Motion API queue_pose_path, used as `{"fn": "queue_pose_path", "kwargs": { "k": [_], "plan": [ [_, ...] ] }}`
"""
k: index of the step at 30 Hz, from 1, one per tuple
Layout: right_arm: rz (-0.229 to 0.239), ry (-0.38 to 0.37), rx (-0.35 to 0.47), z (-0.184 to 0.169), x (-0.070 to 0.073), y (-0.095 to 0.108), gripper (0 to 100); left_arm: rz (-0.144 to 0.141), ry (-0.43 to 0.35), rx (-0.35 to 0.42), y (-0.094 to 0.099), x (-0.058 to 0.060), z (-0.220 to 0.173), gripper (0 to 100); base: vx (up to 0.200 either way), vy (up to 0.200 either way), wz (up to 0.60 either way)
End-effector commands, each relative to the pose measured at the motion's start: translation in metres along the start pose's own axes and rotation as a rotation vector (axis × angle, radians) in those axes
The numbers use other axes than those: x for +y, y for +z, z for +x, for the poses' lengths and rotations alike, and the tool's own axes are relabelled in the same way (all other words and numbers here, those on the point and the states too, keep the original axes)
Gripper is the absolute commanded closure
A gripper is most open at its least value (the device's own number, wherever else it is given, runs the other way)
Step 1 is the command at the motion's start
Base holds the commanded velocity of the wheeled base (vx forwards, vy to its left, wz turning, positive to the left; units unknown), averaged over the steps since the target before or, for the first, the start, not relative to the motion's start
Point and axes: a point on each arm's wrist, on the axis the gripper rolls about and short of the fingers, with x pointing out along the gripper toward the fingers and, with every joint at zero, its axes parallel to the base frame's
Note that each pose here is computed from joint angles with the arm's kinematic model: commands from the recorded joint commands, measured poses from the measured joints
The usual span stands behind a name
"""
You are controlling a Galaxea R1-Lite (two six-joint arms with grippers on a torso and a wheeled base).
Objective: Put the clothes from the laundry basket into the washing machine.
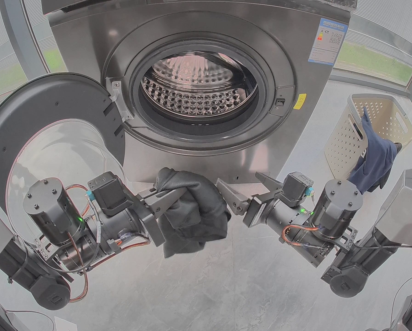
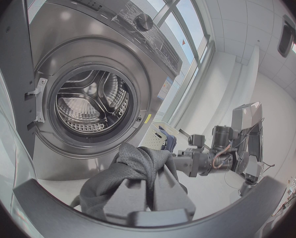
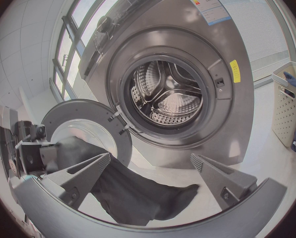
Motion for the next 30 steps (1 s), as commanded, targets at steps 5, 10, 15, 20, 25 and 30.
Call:
{"fn": "queue_pose_path", "kwargs": {
  "k": [5, 10, 15, 20, 25, 30],
  "plan": [
    [-0.029, -0.029, 0.056, -0.007, -0.009, -0.011, 0, -0.021, -0.004, -0.020, 0.004, -0.001, 0.002, 100, 0.000, 0.000, 0.00],
    [-0.036, -0.033, 0.098, -0.016, -0.011, -0.018, 0, -0.021, 0.001, -0.020, 0.004, 0.000, 0.002, 100, 0.000, 0.000, 0.00],
    [-0.037, -0.041, 0.122, -0.015, -0.013, -0.025, 0, -0.020, 0.002, -0.025, 0.005, 0.001, 0.002, 100, 0.000, 0.000, 0.00],
    [-0.039, -0.038, 0.124, -0.013, -0.013, -0.027, 0, -0.019, 0.001, -0.029, 0.006, 0.001, 0.001, 100, 0.000, 0.000, 0.00],
    [-0.058, -0.042, 0.139, -0.004, -0.015, -0.039, 0, -0.027, -0.004, -0.039, 0.009, 0.000, 0.003, 100, 0.000, 0.000, 0.00],
    [-0.066, -0.039, 0.122, 0.007, -0.016, -0.042, 0, -0.034, -0.009, -0.052, 0.011, -0.001, 0.004, 100, 0.000, 0.000, 0.00]
  ]
}}
